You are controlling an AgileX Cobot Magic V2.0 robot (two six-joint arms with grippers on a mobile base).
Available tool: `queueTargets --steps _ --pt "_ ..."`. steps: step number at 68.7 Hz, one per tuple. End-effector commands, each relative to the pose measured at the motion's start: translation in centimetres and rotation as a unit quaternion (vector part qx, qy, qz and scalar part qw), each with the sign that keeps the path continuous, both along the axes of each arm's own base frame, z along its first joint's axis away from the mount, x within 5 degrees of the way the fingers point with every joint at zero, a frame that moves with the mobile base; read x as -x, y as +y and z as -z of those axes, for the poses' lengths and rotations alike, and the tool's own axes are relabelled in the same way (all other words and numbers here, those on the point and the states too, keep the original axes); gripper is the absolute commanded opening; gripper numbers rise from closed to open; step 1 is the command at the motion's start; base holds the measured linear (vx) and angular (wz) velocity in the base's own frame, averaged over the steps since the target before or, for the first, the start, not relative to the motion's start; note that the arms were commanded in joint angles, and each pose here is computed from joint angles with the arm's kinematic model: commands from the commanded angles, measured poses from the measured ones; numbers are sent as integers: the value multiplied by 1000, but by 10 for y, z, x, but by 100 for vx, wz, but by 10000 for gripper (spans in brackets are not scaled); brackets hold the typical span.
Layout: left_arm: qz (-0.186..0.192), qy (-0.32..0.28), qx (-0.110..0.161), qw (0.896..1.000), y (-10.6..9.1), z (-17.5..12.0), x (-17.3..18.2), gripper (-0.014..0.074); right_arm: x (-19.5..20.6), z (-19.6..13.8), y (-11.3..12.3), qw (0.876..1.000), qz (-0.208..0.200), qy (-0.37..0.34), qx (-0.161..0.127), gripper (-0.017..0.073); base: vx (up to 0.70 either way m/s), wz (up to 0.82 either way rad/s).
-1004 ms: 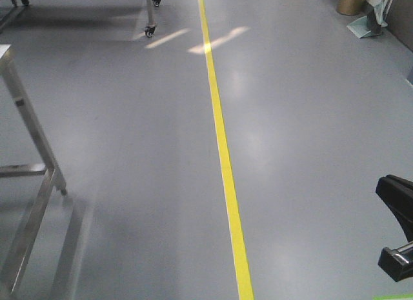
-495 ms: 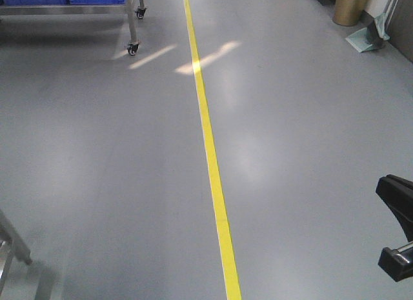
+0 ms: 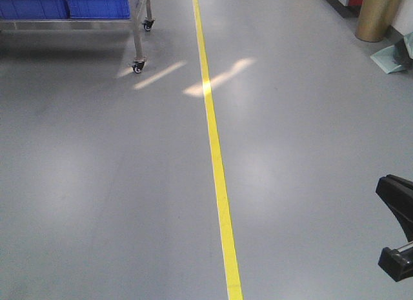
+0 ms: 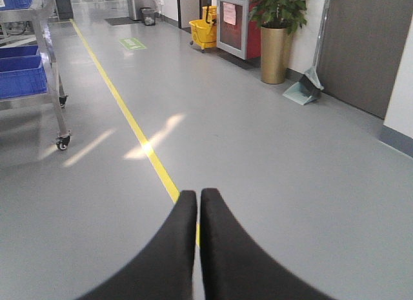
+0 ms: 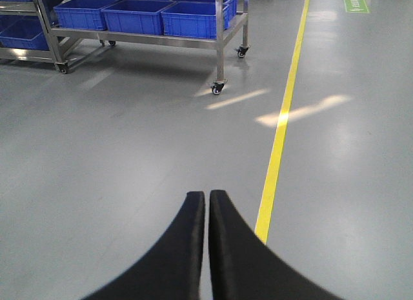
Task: Move and align brake pads A on conveyor
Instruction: 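Drive the base along the yellow floor line, then drive up to the steel table under the blue bins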
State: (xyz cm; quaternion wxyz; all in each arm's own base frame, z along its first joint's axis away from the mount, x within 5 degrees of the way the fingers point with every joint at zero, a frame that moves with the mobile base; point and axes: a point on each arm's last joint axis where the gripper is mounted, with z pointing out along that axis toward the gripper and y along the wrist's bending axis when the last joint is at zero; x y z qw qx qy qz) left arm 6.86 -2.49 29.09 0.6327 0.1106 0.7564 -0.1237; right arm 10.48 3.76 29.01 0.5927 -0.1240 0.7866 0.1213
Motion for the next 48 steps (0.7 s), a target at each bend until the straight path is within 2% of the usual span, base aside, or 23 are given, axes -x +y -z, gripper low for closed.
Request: queueTargets --steps 1,21,48 --pt "-1 -40 16 999 0 -14 -2 -6 -3 -16 -1 999 10 -48 -10 -8 50 7" --pt "-1 -40 16 999 0 -14 -2 -6 -3 -16 -1 999 10 -48 -10 -8 40 6" --pt "-1 -40 16 999 0 -14 -2 -6 -3 -16 -1 999 10 -48 -10 -8 27 9"
